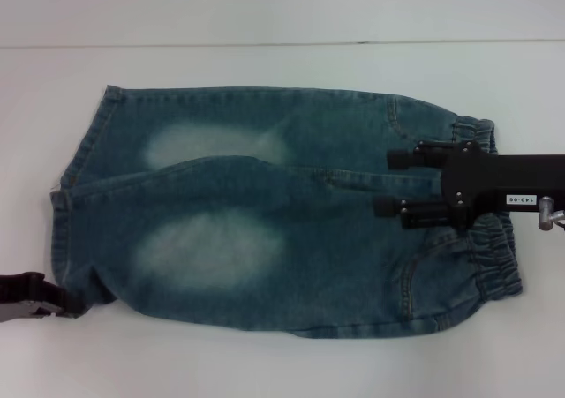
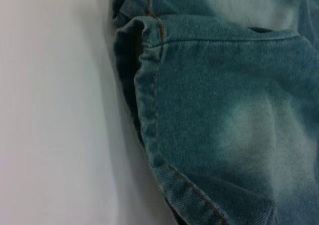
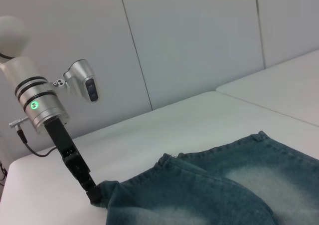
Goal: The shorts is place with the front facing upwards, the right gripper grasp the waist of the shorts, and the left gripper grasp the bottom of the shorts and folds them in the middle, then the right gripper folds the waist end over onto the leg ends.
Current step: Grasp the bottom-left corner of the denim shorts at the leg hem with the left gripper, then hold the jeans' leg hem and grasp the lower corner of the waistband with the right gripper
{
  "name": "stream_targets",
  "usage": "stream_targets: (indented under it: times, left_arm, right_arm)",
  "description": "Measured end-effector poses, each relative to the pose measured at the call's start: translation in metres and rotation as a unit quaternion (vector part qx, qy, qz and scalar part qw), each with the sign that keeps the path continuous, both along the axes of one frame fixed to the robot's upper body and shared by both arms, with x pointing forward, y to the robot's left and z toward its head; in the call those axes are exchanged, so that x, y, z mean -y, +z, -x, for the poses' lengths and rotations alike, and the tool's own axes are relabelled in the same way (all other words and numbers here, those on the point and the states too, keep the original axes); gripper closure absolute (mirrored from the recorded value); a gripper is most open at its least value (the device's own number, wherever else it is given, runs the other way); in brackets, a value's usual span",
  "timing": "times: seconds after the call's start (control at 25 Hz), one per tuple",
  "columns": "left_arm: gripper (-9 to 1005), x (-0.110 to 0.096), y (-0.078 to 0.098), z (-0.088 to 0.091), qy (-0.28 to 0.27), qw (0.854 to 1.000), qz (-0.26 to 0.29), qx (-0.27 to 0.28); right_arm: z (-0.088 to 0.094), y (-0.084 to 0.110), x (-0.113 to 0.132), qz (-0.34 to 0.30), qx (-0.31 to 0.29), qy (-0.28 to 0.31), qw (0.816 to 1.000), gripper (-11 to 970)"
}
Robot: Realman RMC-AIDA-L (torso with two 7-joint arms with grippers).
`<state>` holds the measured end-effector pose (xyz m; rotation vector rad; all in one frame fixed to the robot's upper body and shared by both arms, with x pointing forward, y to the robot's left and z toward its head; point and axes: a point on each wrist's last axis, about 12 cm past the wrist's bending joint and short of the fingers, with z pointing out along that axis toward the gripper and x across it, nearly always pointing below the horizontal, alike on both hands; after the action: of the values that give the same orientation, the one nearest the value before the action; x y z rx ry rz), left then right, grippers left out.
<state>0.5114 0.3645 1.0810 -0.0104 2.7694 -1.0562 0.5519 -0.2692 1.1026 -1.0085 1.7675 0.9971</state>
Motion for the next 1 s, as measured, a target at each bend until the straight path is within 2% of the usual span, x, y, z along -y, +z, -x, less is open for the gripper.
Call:
stream_targets:
  times: [0.08, 0.32, 0.52, 0.72, 0.84, 0.88, 0.92, 1.0]
  left_arm:
    - [922, 0.001, 0.0, -0.001, -0.004, 1.0, 0.001, 0.002]
    - [968, 0.005, 0.002, -0.005, -0.009, 1.0, 0.003, 0.012]
    - [968, 0.008, 0.006, -0.01, -0.016, 1.0, 0.005, 0.024]
    - [967, 0.012, 0.011, -0.017, -0.023, 0.999, 0.01, 0.041]
    - [967, 0.012, 0.017, -0.023, -0.026, 0.998, 0.009, 0.054]
    - [967, 0.012, 0.018, -0.025, -0.028, 0.998, 0.008, 0.058]
    - [967, 0.012, 0.02, -0.028, -0.028, 0.998, 0.007, 0.062]
    - [967, 0.012, 0.023, -0.032, -0.028, 0.997, 0.005, 0.071]
  right_arm:
    - [0.0, 0.0, 0.001, -0.001, -0.001, -0.003, 1.0, 93]
    - [-0.001, 0.001, 0.006, -0.014, -0.007, -0.025, 1.0, 93]
    - [-0.003, 0.004, 0.014, -0.028, -0.022, -0.051, 0.998, 94]
    - [-0.013, 0.019, 0.023, -0.031, -0.065, -0.072, 0.995, 94]
    - [-0.022, 0.031, 0.028, -0.004, -0.103, -0.071, 0.992, 94]
    - [-0.024, 0.035, 0.029, 0.015, -0.116, -0.068, 0.991, 94]
    - [-0.027, 0.044, 0.03, 0.066, -0.136, -0.058, 0.987, 94]
    - [-0.027, 0.048, 0.031, 0.091, -0.142, -0.052, 0.984, 94]
